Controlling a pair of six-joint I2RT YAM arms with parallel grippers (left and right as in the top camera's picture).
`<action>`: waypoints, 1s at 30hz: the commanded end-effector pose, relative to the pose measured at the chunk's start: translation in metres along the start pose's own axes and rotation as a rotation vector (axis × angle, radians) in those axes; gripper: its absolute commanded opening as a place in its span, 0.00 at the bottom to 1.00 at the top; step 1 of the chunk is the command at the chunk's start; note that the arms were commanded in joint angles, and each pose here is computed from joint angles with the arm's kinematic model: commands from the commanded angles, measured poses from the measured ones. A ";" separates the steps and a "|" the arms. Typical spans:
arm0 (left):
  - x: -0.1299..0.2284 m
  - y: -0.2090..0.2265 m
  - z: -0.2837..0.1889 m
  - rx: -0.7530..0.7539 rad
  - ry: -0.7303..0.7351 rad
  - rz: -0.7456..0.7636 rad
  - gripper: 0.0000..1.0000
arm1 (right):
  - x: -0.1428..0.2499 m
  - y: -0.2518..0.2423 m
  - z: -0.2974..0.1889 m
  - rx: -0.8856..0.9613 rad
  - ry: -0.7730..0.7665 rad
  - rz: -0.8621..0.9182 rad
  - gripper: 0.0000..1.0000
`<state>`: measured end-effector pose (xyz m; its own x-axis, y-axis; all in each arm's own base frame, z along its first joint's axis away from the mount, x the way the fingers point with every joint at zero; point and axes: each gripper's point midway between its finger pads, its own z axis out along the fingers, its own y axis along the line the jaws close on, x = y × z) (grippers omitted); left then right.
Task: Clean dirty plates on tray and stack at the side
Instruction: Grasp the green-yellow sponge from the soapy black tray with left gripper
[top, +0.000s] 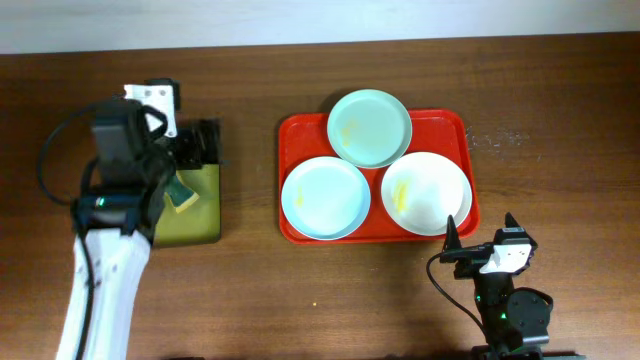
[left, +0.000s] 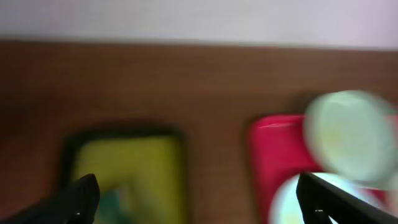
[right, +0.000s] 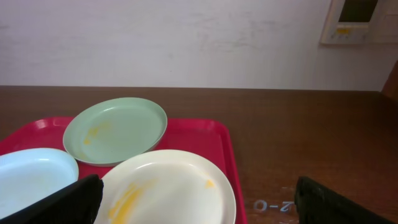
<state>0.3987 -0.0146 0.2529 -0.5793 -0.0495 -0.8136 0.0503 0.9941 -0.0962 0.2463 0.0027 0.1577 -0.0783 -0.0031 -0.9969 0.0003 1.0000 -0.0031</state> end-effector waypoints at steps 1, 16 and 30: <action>0.035 0.077 0.027 -0.390 0.140 -0.066 0.99 | 0.004 -0.001 0.000 0.006 0.008 0.004 0.99; 0.193 0.127 0.130 -0.453 0.555 -0.444 0.99 | 0.004 -0.001 0.000 0.006 0.008 0.004 0.99; 0.124 0.110 0.114 -0.337 0.404 -0.464 0.00 | 0.004 -0.001 0.000 0.006 0.008 0.004 0.99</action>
<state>0.4037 0.0887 0.0063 -0.7973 -0.4972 -0.3421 -0.5297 0.8482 0.0018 0.2463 0.0027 0.1577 -0.0783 -0.0027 -0.9969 0.0003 1.0000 -0.0027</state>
